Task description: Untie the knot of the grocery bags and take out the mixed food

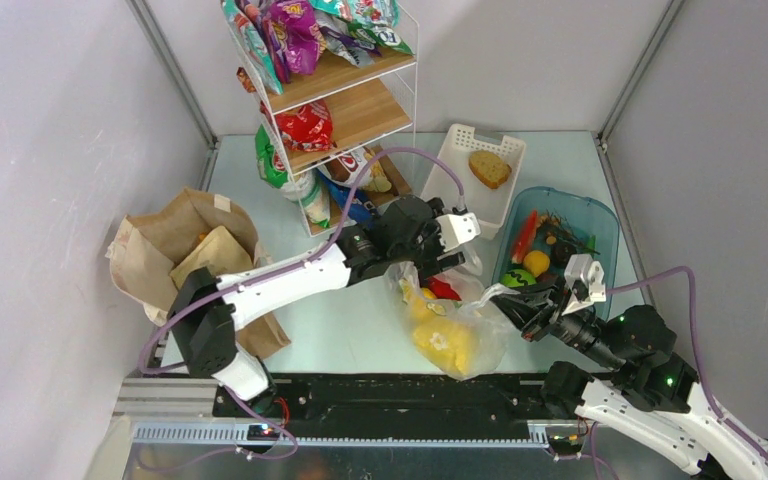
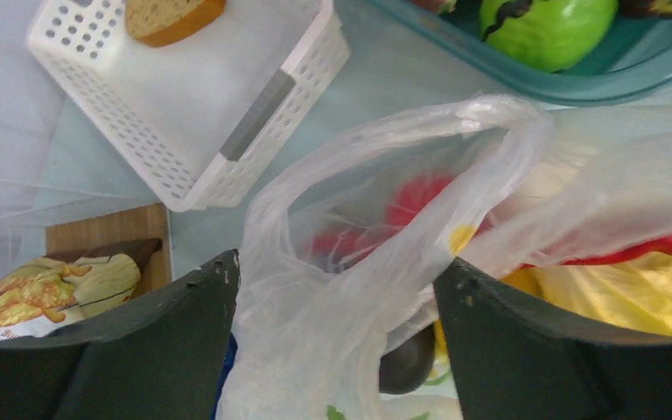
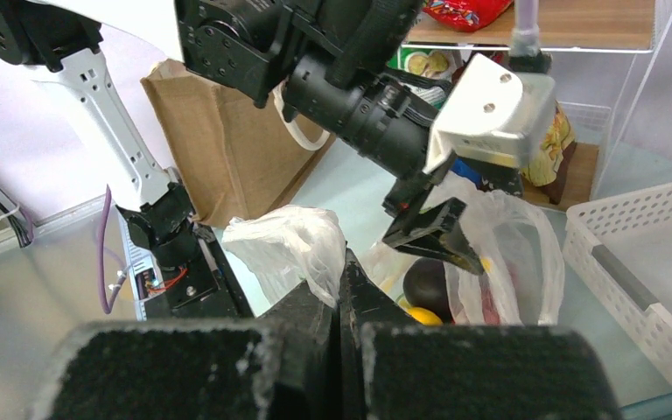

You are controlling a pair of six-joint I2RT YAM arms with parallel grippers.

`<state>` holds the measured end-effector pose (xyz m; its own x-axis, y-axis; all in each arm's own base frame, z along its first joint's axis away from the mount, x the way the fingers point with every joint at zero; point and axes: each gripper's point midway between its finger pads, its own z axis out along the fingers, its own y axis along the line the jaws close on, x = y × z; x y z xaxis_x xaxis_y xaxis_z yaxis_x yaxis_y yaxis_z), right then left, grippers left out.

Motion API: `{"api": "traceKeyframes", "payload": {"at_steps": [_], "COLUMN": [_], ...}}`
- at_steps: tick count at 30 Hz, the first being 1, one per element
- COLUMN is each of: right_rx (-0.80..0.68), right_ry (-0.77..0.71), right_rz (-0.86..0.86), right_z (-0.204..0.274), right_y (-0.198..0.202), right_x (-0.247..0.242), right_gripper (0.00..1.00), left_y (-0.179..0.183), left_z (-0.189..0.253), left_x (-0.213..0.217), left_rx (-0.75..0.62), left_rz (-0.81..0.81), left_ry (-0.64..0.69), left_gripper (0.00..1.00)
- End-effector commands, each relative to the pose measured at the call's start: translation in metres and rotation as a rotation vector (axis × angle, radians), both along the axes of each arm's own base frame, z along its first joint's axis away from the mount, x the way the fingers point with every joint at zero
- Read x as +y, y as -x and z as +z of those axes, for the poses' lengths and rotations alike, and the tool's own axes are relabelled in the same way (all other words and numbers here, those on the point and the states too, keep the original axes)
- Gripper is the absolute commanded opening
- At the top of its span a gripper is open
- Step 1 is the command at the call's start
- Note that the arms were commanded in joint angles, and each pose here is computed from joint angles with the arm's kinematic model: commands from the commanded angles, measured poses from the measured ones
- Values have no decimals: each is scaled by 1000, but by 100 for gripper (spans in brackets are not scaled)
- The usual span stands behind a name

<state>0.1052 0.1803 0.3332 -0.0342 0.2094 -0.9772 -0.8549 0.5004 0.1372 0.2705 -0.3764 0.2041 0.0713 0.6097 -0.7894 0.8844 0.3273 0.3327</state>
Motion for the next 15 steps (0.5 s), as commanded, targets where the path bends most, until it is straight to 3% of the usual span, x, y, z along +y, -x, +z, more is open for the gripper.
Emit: {"api": "traceKeyframes", "payload": {"at_steps": [1, 2, 5, 8, 10, 15], "right_rx": [-20, -17, -9, 0, 9, 53], "right_ry": [-6, -5, -10, -25, -39, -2], "right_rz": [5, -1, -41, -91, -135, -236], "right_z": [4, 4, 4, 7, 9, 7], "right_y": [1, 0, -7, -15, -22, -46], "right_x": [0, 0, -3, -7, -10, -7], "right_gripper": [0, 0, 0, 0, 0, 0], "left_y": [-27, -28, -33, -47, -56, -64], "left_z": [19, 20, 22, 27, 39, 86], "left_x": [0, 0, 3, 15, 26, 62], "left_rx": [-93, -90, -100, -138, -168, -181], "left_rz": [107, 116, 157, 265, 357, 604], "left_ry": [3, 10, 9, 1, 21, 185], "left_gripper": [73, 61, 39, 6, 1, 0]}}
